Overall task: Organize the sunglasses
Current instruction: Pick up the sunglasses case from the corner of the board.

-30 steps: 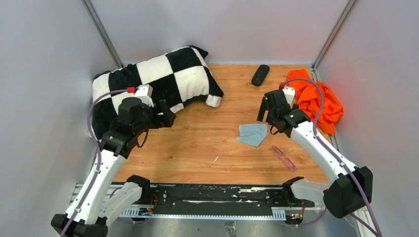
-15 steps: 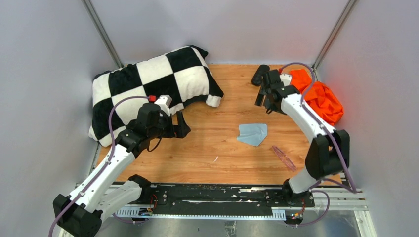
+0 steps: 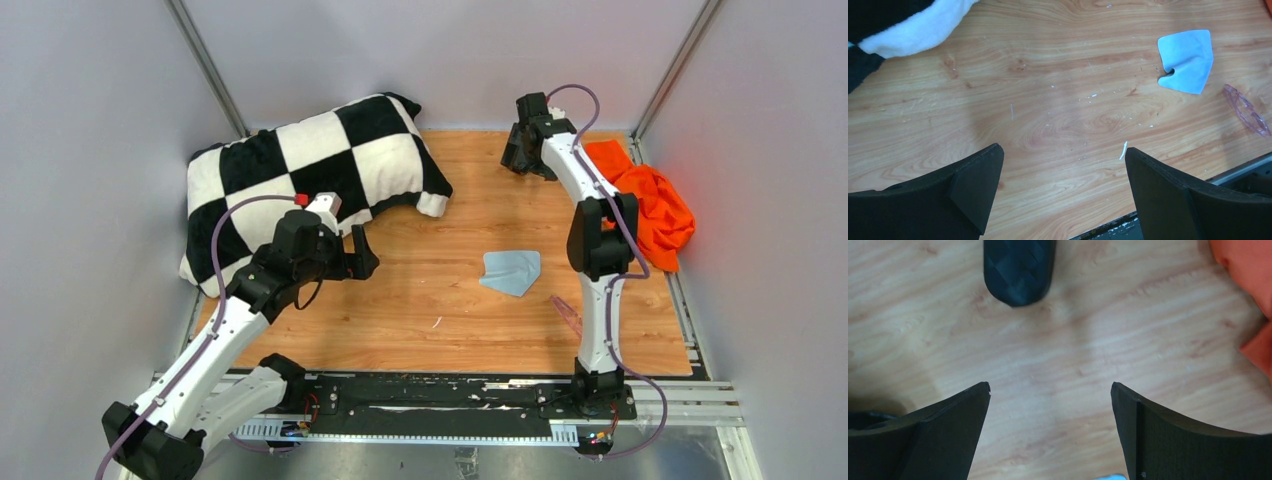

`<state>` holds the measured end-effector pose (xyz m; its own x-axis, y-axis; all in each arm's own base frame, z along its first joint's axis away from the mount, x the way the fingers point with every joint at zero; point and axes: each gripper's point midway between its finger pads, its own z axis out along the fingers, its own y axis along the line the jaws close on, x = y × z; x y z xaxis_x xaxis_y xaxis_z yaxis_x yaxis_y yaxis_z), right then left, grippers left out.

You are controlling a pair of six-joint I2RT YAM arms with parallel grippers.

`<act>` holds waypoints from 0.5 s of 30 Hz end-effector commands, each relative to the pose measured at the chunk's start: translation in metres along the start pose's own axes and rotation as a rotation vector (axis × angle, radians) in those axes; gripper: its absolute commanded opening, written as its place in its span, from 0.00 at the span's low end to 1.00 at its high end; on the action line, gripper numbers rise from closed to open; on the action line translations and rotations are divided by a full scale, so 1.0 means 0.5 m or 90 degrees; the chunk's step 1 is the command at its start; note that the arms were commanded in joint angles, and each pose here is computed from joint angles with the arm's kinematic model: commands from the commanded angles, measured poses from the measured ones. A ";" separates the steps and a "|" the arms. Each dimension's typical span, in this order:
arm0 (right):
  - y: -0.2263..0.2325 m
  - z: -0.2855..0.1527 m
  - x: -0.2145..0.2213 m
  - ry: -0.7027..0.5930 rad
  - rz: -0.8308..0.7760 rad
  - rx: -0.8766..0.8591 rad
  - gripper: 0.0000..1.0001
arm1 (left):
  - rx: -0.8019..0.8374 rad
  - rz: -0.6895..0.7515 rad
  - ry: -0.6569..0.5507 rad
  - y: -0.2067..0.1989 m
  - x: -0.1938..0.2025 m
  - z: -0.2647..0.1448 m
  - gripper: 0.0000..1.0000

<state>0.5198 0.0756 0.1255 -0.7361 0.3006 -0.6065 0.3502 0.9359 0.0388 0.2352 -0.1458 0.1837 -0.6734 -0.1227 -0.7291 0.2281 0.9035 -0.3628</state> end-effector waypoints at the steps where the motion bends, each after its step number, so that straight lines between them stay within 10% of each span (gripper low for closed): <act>1: 0.000 0.046 -0.017 0.021 -0.004 0.019 0.97 | -0.020 0.020 -0.017 0.006 -0.019 -0.024 1.00; 15: 0.027 0.182 -0.088 -0.050 0.021 -0.004 1.00 | 0.011 -0.022 -0.009 -0.015 -0.009 -0.038 1.00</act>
<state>0.5903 0.0677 0.0800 -0.7109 0.3176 -0.6275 0.3724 0.9269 0.0472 0.2277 -0.1407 0.1881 -0.6780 -0.1373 -0.7221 0.2080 0.9064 -0.3677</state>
